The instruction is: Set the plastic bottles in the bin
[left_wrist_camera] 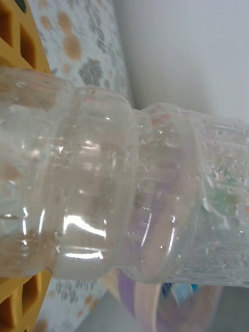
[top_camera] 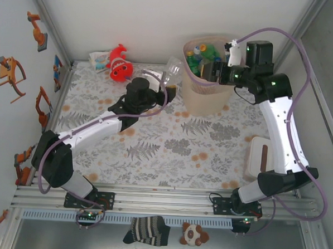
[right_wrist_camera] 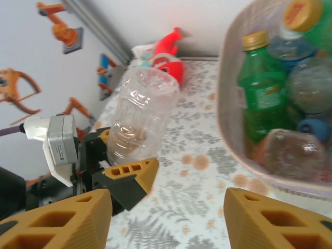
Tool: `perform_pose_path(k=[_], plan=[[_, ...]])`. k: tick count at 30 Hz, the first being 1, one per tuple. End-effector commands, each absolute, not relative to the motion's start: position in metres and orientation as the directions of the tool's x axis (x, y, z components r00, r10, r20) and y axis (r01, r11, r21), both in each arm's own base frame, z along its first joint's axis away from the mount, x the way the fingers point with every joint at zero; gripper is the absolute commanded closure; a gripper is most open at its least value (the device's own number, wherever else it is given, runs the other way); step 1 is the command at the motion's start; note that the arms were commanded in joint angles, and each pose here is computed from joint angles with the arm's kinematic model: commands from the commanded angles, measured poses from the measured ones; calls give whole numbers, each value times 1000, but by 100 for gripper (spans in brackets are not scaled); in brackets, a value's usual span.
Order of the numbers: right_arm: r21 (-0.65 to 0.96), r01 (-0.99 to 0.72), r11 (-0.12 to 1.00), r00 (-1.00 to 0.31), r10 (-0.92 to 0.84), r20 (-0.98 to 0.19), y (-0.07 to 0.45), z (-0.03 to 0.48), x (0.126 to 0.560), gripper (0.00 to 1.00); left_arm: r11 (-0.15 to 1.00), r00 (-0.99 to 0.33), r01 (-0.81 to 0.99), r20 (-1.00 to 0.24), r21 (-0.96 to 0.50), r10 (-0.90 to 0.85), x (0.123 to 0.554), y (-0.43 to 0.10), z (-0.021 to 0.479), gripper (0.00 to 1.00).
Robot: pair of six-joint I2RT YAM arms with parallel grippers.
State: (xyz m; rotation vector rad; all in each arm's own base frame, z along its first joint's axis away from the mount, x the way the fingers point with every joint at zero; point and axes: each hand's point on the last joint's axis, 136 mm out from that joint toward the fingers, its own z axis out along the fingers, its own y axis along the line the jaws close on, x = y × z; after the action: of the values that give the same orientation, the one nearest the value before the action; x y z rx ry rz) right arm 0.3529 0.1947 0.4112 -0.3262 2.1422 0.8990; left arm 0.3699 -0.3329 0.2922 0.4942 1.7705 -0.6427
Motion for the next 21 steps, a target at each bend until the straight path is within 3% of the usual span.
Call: perform_pose_path(k=[1, 7, 10, 18, 21], plan=[[541, -596, 594, -635, 64, -770, 215, 432, 341, 35, 621, -195, 769, -981, -153, 0, 347, -355, 331, 50], [598, -628, 498, -664, 56, -745, 230, 430, 339, 27, 505, -191, 842, -980, -189, -47, 331, -376, 357, 51], [602, -616, 508, -673, 58, -738, 230, 423, 344, 26, 465, -195, 863, -979, -196, -52, 326, -385, 362, 51], [651, -578, 492, -711, 87, -698, 236, 413, 355, 26, 370, -187, 908, -980, -198, -66, 310, -404, 366, 53], [661, -575, 481, -716, 94, -692, 237, 414, 357, 32, 346, -188, 917, -980, -198, -61, 306, -409, 366, 53]])
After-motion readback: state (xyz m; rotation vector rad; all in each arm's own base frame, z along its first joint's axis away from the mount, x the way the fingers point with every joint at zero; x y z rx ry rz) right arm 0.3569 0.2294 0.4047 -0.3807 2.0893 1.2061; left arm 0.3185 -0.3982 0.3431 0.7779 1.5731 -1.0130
